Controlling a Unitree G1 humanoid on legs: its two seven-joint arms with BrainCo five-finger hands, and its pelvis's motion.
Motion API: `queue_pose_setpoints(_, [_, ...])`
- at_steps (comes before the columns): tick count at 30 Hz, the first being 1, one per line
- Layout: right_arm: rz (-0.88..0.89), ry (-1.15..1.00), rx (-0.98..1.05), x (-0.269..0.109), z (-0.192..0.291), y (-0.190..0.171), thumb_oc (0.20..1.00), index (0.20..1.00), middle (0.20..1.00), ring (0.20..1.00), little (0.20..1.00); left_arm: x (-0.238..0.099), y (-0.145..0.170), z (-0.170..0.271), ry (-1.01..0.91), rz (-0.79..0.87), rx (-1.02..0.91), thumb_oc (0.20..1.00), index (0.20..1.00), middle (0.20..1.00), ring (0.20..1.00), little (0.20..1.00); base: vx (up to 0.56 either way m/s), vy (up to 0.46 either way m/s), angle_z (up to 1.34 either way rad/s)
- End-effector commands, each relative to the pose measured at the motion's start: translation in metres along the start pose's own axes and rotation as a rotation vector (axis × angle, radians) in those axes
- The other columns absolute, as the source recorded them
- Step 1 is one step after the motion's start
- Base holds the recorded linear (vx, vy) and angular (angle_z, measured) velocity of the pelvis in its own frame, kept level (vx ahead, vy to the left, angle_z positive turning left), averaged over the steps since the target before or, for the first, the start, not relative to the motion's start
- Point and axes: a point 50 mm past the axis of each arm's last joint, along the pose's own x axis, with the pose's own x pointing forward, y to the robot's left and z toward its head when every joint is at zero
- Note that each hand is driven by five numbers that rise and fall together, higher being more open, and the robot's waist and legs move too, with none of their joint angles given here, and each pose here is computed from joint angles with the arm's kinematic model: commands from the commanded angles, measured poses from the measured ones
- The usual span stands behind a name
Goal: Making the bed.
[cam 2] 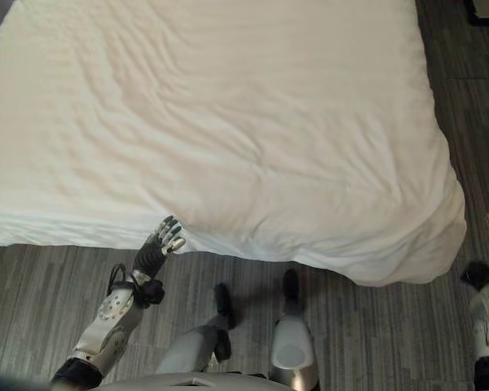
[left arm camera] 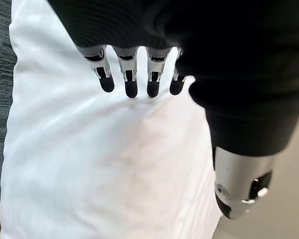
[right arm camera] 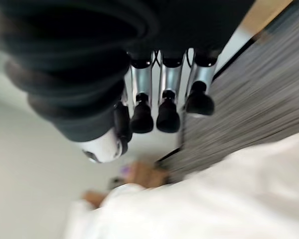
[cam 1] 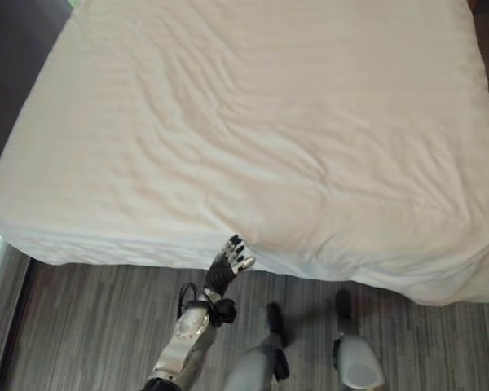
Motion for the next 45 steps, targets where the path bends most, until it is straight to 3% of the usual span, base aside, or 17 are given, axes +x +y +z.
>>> queue_pose_setpoints(1, [0.118,-0.131,0.329,0.002,0.018,0.030,0.200,0.200,0.200,0.200,0.200,0.021,-0.026,0.026,-0.132,-0.118,0.001,1.000,1.000,1.000,1.000,1.000,0.06,0.007,0.06])
queue_pose_setpoints(2, [0.181,-0.117,0.478,-0.003,0.016,0.052,0.200,0.200,0.200,0.200,0.200,0.023,-0.031,0.028,-0.139,-0.136,-0.005,1.000,1.000,1.000,1.000,1.000,0.02,0.009,0.29])
queue_pose_setpoints(3, [0.332,-0.050,0.662,-0.017,0.012,0.106,0.200,0.200,0.200,0.200,0.200,0.024,-0.041,0.027,-0.132,-0.172,-0.023,1.000,1.000,1.000,1.000,1.000,0.02,0.010,0.35])
queue_pose_setpoints(4, [0.332,-0.050,0.663,-0.017,0.013,0.106,0.200,0.200,0.200,0.200,0.200,0.024,-0.040,0.027,-0.133,-0.171,-0.022,1.000,1.000,1.000,1.000,1.000,0.03,0.019,0.33])
queue_pose_setpoints(5, [0.443,-0.019,0.768,-0.026,0.019,0.149,0.200,0.200,0.200,0.200,0.200,0.022,-0.046,0.022,-0.109,-0.192,-0.045,1.000,1.000,1.000,1.000,1.000,0.01,0.012,0.21])
queue_pose_setpoints(8, [0.496,0.032,0.983,-0.038,0.023,0.168,0.200,0.200,0.200,0.200,0.200,0.018,-0.044,0.014,-0.076,-0.185,-0.047,1.000,1.000,1.000,1.000,1.000,0.02,0.030,0.21])
queue_pose_setpoints(13, [0.373,0.243,1.016,-0.045,-0.013,0.191,0.200,0.200,0.200,0.200,0.200,0.014,-0.044,0.008,-0.047,-0.191,-0.044,1.000,1.000,1.000,1.000,1.000,0.00,0.020,0.18])
queue_pose_setpoints(14, [0.316,0.409,0.892,-0.059,-0.058,0.180,0.200,0.200,0.200,0.200,0.200,0.013,-0.040,0.010,-0.052,-0.188,-0.032,1.000,1.000,1.000,1.000,1.000,-0.02,0.048,0.04])
queue_pose_setpoints(16, [0.332,0.366,0.803,-0.049,-0.048,0.191,0.200,0.200,0.200,0.200,0.200,0.002,-0.033,0.001,-0.026,-0.161,-0.062,1.000,1.000,1.000,1.000,1.000,-0.04,0.043,0.07])
queue_pose_setpoints(17, [0.199,0.717,0.646,-0.091,-0.131,0.137,0.200,0.200,0.200,0.200,0.200,0.002,-0.024,0.002,-0.026,-0.146,-0.073,1.000,1.000,1.000,1.000,1.000,-0.02,0.028,0.30])
queue_pose_setpoints(19, [0.069,0.770,0.507,-0.086,-0.152,0.112,0.200,0.200,0.200,0.200,0.200,0.005,-0.023,0.005,-0.036,-0.137,-0.059,1.000,1.000,1.000,1.000,1.000,-0.08,0.052,0.38])
queue_pose_setpoints(26, [-0.157,0.729,0.479,-0.089,-0.148,0.043,0.200,0.200,0.200,0.200,0.200,0.002,-0.011,0.007,-0.065,-0.052,-0.087,1.000,1.000,1.000,1.000,1.000,0.00,0.072,0.00])
queue_pose_setpoints(31, [-0.260,0.573,0.350,-0.089,-0.114,-0.030,0.200,0.200,0.200,0.200,0.200,0.003,-0.008,0.003,-0.060,-0.003,-0.075,1.000,1.000,1.000,1.000,1.000,0.06,0.012,-0.33])
queue_pose_setpoints(42, [-0.293,0.257,-0.104,-0.063,-0.014,-0.127,0.200,0.200,0.200,0.200,0.200,0.003,0.009,0.014,-0.135,0.084,-0.064,1.000,1.000,1.000,1.000,1.000,0.02,-0.048,-0.34])
queue_pose_setpoints(43, [-0.306,0.255,-0.184,-0.058,-0.008,-0.134,0.542,0.542,0.542,0.542,0.542,0.003,0.012,0.015,-0.141,0.094,-0.061,1.000,1.000,1.000,1.000,1.000,-0.01,-0.110,-0.39])
queue_pose_setpoints(44, [-0.255,0.212,-0.351,-0.045,0.017,-0.140,1.000,1.000,1.000,1.000,1.000,0.002,0.018,0.019,-0.153,0.112,-0.045,1.000,1.000,1.000,1.000,1.000,0.00,-0.138,-0.32])
queue_pose_setpoints(45, [-0.203,0.158,-0.410,-0.037,0.033,-0.136,1.000,1.000,1.000,1.000,1.000,0.002,0.019,0.023,-0.166,0.109,-0.038,1.000,1.000,1.000,1.000,1.000,0.03,-0.149,-0.15])
